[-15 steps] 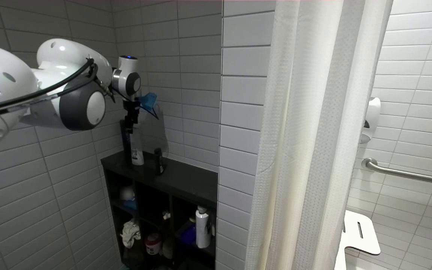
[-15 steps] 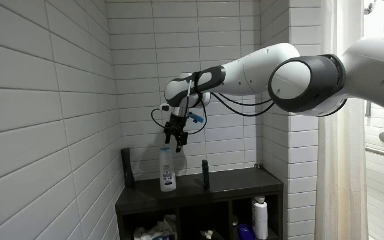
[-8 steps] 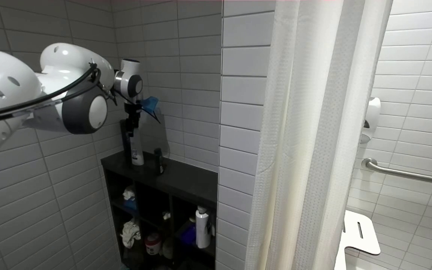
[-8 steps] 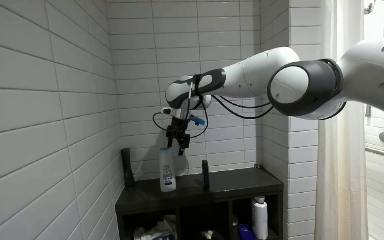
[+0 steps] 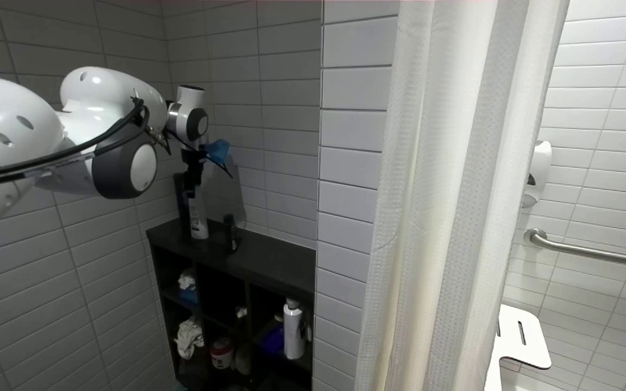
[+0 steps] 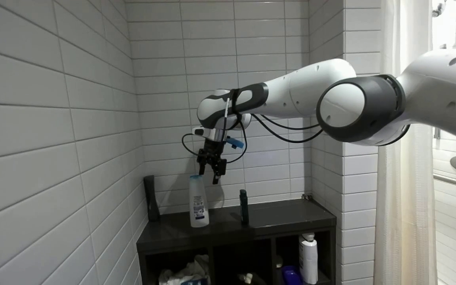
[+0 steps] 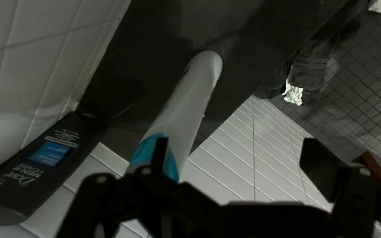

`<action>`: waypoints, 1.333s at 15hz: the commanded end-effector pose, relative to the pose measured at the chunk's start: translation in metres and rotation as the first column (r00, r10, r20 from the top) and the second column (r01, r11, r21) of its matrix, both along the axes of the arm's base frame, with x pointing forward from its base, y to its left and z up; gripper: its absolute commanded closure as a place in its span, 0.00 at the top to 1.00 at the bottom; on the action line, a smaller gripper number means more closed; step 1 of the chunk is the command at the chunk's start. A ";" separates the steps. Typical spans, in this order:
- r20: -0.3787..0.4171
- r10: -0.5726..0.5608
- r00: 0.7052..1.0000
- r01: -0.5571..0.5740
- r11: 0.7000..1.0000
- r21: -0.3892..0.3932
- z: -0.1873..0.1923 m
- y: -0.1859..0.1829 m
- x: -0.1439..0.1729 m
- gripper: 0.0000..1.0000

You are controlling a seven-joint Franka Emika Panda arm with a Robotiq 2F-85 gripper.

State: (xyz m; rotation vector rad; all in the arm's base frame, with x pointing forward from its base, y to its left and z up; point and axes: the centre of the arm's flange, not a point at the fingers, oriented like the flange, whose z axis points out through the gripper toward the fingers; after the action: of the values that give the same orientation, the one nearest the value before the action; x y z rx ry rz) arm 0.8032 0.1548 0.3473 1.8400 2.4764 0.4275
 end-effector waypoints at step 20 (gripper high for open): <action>0.058 0.154 0.986 -0.159 0.982 0.097 0.009 0.000 0.038 1.00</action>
State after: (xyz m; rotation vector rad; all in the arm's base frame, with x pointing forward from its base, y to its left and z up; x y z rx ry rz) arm 0.8088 0.1536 0.3539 1.6553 2.5802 0.5577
